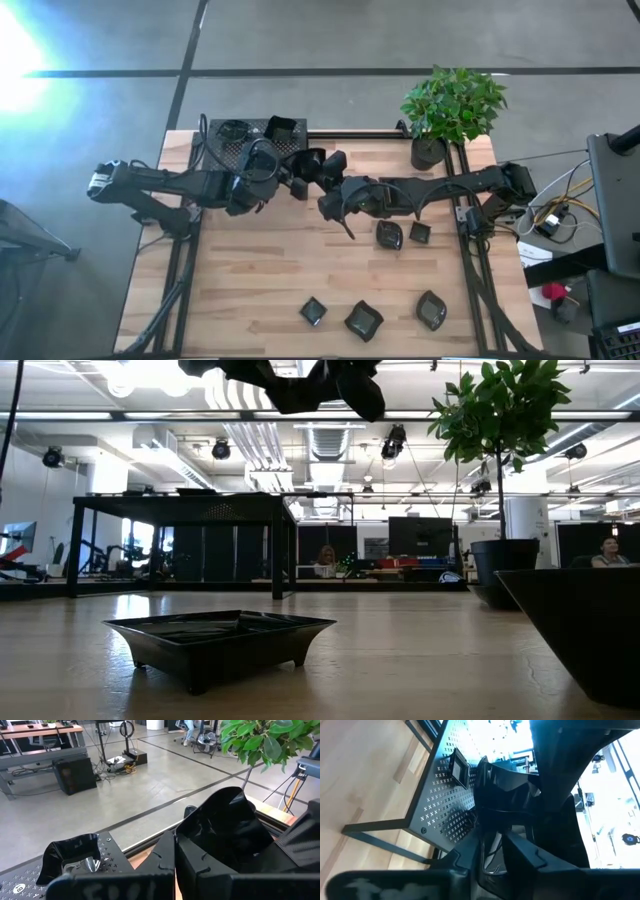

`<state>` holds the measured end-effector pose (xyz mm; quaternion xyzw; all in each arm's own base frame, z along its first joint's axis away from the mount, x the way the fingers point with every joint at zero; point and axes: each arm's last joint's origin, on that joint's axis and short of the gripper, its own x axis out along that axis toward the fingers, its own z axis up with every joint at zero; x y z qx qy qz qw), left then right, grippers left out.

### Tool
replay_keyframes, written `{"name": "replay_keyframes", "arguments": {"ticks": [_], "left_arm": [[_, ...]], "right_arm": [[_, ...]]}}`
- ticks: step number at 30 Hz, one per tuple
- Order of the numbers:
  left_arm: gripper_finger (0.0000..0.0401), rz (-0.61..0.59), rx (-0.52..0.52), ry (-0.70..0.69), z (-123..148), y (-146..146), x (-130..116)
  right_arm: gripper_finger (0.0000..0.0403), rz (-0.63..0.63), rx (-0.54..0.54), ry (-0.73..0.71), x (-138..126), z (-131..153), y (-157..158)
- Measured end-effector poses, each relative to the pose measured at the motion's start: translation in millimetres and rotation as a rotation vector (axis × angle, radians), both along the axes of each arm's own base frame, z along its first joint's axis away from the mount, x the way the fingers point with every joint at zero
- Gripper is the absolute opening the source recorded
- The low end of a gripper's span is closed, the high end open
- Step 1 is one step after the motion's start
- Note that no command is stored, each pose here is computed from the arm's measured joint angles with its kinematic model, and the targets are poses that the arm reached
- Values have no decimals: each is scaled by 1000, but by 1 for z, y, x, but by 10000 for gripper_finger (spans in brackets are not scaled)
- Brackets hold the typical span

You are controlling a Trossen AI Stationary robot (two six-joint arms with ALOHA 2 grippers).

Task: Pick & Place Mini shaped plates
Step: Stack the distorted square plate on top of the stacked distorted square plate on the shelf

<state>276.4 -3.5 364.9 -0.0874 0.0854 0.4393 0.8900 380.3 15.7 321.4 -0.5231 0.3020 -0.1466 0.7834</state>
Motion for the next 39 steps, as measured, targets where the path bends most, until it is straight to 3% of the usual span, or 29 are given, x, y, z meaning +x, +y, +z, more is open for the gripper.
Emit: {"name": "replay_keyframes", "arguments": {"ticks": [6,15,25,32,39], "left_arm": [[0,2,0,0,0,1,0],[0,21,10,5,3,8,-3],[0,18,26,8,17,24,-21],[0,14,-6,91,23,51,-41],[0,-15,-89,180,30,98,-62]], "right_arm": [[98,1,28,-26,-1,2,5],[87,35,39,-35,-4,5,19],[73,-63,46,-82,-8,10,22],[77,-74,89,-104,-12,11,24],[72,-82,112,-121,-14,13,24]]}}
